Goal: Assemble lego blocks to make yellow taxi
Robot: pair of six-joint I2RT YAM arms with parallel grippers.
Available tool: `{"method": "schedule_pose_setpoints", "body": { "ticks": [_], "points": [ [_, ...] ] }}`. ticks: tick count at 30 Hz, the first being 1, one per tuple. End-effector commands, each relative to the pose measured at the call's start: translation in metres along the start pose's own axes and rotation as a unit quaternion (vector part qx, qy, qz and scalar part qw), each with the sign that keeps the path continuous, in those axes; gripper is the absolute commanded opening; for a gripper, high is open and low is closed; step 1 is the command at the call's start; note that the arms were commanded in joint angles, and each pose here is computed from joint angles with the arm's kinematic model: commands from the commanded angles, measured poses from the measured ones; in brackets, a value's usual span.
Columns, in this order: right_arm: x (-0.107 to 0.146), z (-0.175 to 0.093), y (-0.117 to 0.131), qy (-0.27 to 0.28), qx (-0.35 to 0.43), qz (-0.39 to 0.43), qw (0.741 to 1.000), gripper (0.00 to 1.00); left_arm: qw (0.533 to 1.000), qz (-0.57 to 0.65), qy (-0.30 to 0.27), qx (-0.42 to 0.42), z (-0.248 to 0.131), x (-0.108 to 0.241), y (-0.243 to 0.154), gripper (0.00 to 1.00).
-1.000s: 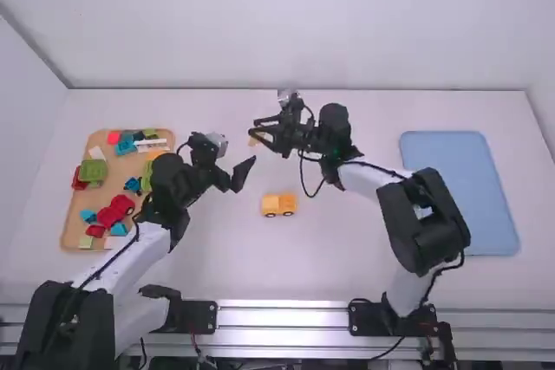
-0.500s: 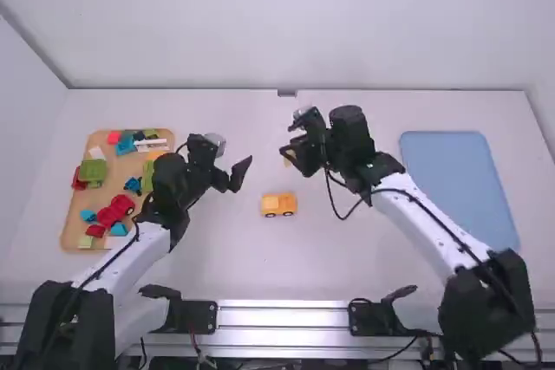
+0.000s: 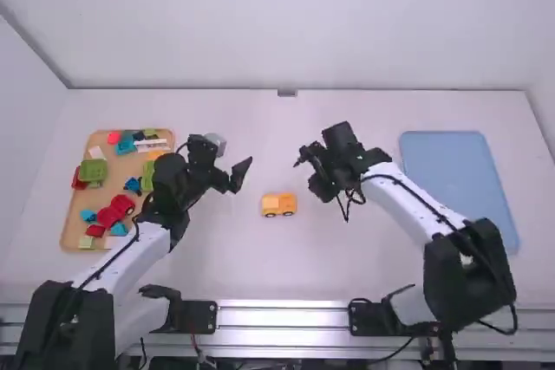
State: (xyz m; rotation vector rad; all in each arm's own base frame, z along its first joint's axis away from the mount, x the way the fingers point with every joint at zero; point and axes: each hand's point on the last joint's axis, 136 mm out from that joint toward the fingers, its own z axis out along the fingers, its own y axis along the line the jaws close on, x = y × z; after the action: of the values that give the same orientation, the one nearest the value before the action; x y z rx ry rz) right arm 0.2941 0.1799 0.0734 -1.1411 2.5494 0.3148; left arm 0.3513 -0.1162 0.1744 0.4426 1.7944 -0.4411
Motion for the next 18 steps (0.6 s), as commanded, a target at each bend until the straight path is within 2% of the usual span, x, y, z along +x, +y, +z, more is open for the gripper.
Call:
{"method": "schedule_pose_setpoints", "body": {
  "ticks": [1, 6, 12, 18],
  "points": [
    [-0.009, 0.008, -0.003, 0.029, -0.012, -0.087, 0.996, 0.0, 1.0, -0.007, 0.004, 0.003, 0.001, 0.002, -0.001, 0.99],
    [-0.003, 0.03, -0.008, 0.102, -0.05, -0.15, 0.982, 0.0, 1.0, -0.011, 0.013, 0.003, 0.0, 0.007, -0.001, 0.99],
    [0.008, 0.056, -0.006, 0.139, -0.089, -0.26, 0.951, 0.0, 1.0, -0.014, 0.026, -0.001, 0.0, 0.013, 0.0, 0.99],
    [0.018, 0.071, -0.002, 0.178, -0.077, -0.291, 0.937, 0.0, 0.999, -0.015, 0.028, -0.002, 0.0, 0.014, 0.0, 0.99]
  ]
}}
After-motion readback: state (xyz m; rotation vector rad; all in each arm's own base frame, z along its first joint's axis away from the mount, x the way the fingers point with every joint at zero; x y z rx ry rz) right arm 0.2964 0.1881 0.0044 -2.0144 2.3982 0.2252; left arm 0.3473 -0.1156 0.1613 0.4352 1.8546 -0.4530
